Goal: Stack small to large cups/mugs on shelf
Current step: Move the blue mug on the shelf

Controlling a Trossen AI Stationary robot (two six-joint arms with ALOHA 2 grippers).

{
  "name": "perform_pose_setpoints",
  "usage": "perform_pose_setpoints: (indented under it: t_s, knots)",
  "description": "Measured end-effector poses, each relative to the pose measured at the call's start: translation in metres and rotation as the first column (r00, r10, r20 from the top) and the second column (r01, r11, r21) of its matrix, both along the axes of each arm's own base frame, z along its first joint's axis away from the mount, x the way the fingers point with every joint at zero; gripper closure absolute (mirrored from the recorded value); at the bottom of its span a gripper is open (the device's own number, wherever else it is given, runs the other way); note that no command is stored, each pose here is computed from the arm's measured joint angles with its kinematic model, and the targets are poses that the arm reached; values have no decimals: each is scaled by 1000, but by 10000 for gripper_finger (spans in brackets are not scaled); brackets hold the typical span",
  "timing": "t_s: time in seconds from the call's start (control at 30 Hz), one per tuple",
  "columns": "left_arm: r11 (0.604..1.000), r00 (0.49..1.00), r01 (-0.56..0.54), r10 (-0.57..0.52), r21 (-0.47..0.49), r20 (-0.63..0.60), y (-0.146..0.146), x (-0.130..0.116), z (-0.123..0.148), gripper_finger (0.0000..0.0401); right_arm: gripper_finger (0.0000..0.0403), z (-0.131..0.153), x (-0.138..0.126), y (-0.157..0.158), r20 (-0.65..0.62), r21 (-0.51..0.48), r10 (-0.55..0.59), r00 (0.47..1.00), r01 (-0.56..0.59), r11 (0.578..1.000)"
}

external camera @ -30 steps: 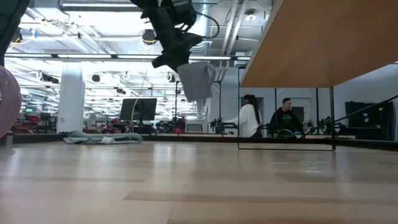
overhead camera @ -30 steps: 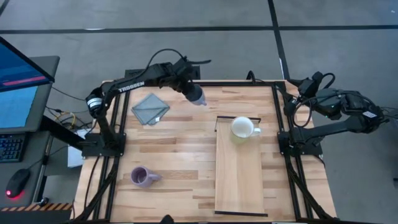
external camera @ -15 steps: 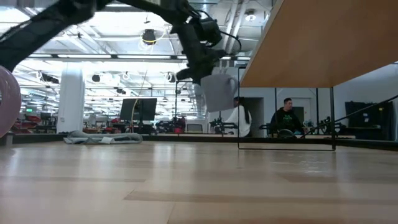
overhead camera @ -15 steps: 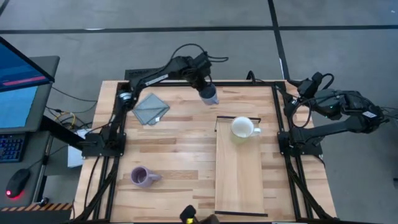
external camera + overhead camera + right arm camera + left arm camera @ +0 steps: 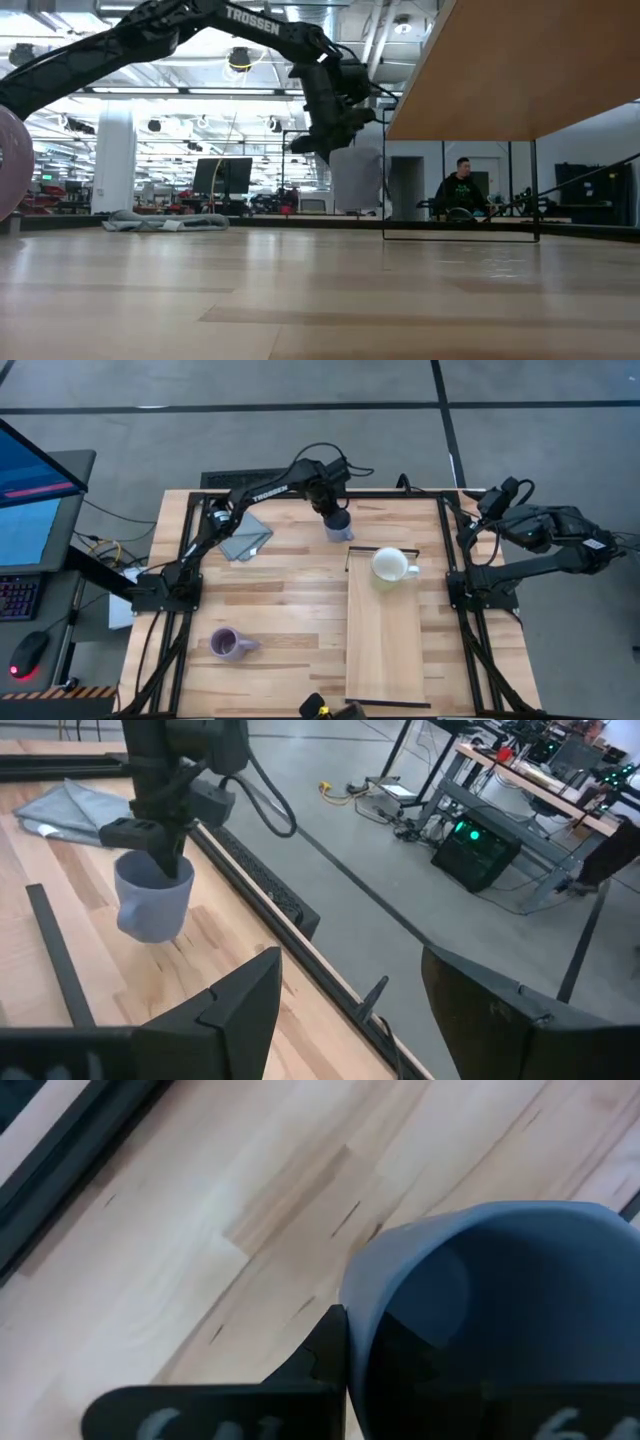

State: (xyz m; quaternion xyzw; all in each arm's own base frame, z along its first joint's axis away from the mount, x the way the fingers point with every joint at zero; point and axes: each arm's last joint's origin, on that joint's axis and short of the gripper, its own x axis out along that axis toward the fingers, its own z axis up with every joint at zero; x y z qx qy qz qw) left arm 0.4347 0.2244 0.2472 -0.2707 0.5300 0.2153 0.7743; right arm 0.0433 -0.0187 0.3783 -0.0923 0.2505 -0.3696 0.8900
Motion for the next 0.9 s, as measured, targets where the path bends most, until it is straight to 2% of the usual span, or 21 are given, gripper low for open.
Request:
perform_pose_setpoints:
  t_s: [0.17,0.27,0.47,0.6,0.9]
  knots:
    - [1000,997,3,-4,18,73,0,7,3,396,138,-1,0,0,-2,5,-4,1000,4,1000]
    - [999,995,34,-31,-25,99,-3,9,3,396,138,-1,-1,0,-5,5,-4,1000,4,1000]
    - [997,983,76,-75,-2,165,-10,19,6,396,138,-1,-1,0,-8,5,-4,1000,4,1000]
    - [998,990,58,-62,39,126,-15,22,1,396,138,-2,-2,0,-12,16,-9,1000,9,1000]
    - [995,992,85,-89,48,88,-23,29,-12,396,138,-3,-2,0,-5,28,-12,1000,12,1000]
